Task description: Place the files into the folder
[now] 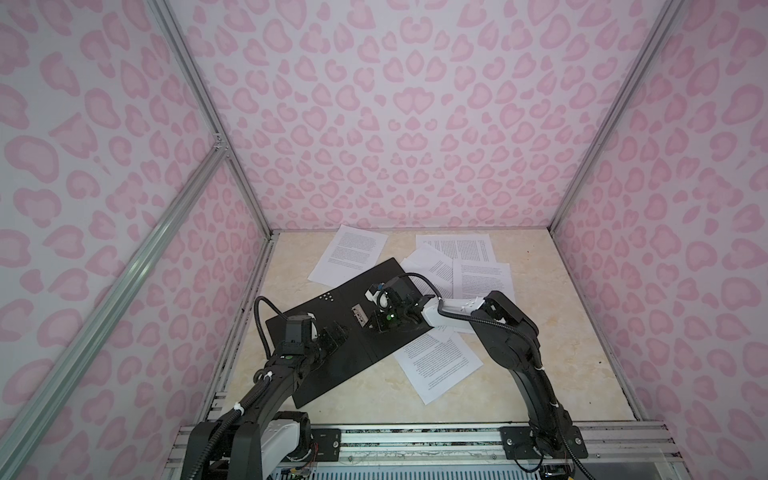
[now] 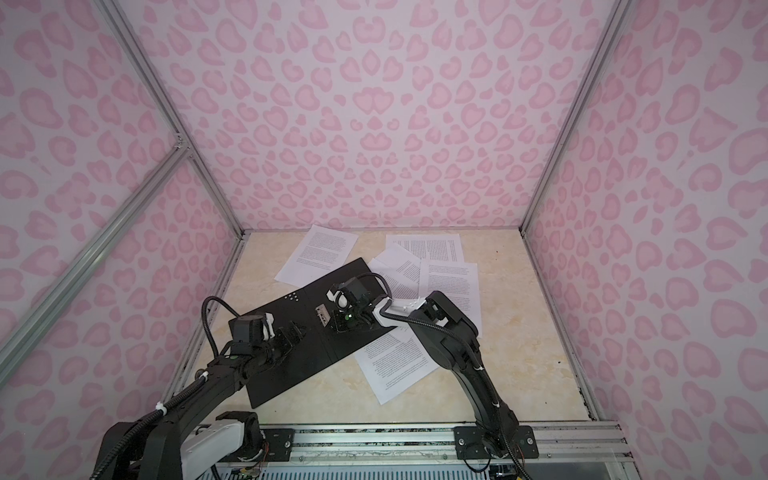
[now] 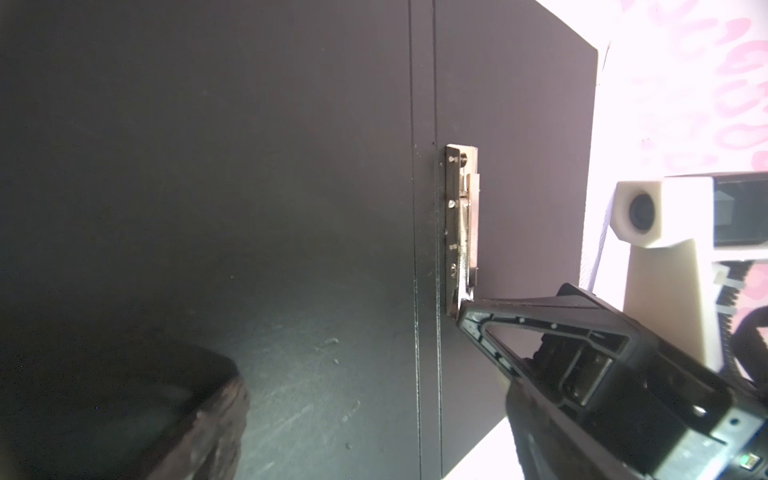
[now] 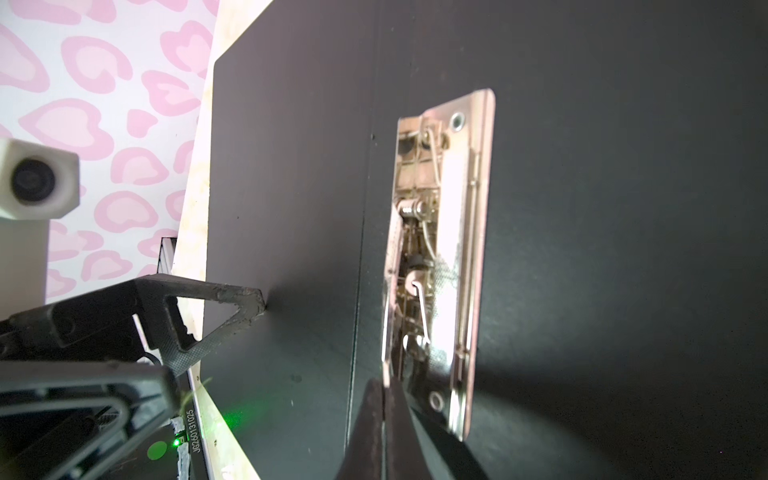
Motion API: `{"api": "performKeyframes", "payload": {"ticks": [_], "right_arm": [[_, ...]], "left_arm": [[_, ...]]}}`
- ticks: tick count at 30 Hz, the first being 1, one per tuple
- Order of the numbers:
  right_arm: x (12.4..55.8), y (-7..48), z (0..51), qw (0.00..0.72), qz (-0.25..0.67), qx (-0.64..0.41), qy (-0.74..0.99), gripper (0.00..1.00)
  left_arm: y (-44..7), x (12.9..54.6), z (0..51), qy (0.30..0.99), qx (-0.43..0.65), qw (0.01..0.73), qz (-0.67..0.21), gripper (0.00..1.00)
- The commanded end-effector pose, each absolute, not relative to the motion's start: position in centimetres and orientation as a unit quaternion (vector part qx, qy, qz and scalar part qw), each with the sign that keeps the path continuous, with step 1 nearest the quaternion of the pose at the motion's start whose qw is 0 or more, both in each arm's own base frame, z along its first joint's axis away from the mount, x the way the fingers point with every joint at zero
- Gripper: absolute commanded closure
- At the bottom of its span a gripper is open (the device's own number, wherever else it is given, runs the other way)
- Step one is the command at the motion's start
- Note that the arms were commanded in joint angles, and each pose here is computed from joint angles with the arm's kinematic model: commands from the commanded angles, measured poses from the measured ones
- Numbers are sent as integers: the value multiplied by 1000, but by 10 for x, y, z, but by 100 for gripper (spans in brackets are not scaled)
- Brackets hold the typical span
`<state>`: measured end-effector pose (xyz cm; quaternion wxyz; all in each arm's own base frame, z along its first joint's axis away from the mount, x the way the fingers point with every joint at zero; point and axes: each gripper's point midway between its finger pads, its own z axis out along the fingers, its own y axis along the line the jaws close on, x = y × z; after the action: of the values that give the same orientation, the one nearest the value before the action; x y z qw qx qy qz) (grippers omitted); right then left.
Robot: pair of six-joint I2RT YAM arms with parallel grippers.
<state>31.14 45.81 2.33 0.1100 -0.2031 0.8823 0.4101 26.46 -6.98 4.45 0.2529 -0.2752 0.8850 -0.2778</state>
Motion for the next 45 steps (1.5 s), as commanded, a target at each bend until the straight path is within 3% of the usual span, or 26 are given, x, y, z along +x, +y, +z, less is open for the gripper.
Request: {"api": "performKeyframes", "payload": {"ticks": [1,34,45], "right_arm": [[314,438,-6,105,372,-188,903,100],[324,382,-60,111,258,-136,950,100],[329,406,-10,128,315,-161,927,100]], "left_arm": [[-62,256,33,895,-287,237,-247,2],[-45,254,26,897,-310,239,-207,2],[-41,253,25,897,-315,240,-197,2]]}}
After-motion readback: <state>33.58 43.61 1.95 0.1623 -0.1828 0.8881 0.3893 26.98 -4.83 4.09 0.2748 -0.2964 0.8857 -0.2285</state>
